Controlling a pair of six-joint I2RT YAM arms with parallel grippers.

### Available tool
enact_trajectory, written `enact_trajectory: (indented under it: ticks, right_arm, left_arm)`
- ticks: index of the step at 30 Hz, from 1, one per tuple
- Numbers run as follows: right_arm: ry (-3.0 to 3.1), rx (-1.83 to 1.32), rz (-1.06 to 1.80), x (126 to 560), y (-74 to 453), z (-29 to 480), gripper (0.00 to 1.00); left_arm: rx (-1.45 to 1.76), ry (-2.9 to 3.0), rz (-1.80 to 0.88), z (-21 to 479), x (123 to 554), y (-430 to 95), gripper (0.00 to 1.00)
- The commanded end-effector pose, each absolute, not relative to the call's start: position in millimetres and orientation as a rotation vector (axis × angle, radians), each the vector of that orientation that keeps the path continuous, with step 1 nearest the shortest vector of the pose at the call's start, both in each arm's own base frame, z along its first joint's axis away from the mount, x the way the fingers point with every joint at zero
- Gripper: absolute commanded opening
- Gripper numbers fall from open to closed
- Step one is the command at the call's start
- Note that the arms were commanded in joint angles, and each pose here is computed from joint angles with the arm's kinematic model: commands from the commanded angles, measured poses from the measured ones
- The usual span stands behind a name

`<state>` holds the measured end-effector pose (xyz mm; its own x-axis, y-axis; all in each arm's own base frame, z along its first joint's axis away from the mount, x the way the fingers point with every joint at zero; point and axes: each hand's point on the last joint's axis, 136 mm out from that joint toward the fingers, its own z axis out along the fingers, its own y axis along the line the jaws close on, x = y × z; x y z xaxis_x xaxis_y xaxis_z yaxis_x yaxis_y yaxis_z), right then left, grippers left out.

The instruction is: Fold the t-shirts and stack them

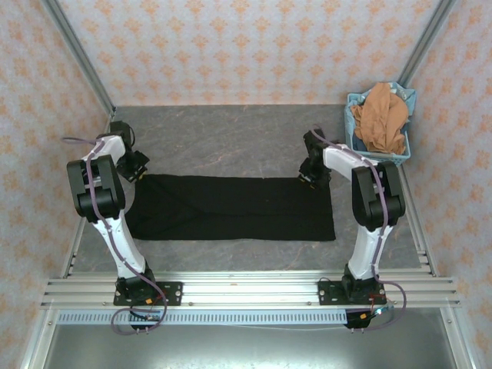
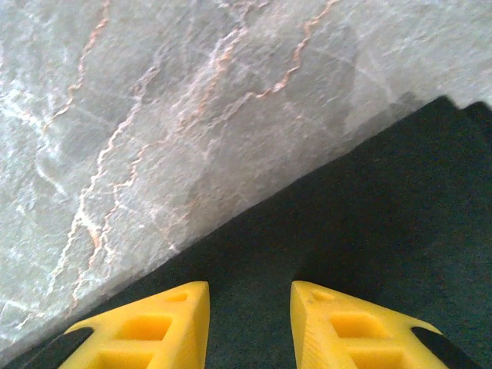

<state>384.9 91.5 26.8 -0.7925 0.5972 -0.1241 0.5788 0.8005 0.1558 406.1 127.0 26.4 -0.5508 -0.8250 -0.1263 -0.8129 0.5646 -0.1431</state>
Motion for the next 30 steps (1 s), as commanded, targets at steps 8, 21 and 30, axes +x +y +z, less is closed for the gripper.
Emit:
enact_trajectory:
  ticks: [8, 21, 30]
  right_arm:
    - [2.844, 1.077, -0.231, 383, 34, 5, 0.27]
    - [2.879, 0.903, 0.051, 421, 58, 24, 0.39]
    - [2.796, 0.772, 0.099, 416, 66, 81, 0.46]
  left_arm:
    - [-1.377, 2.485, 0.012, 79, 402, 159, 0.00]
    - [-1.365, 2.583, -0.058, 66, 400, 150, 0.47]
    - [-1.578, 2.591, 0.109, 96, 276, 122, 0.49]
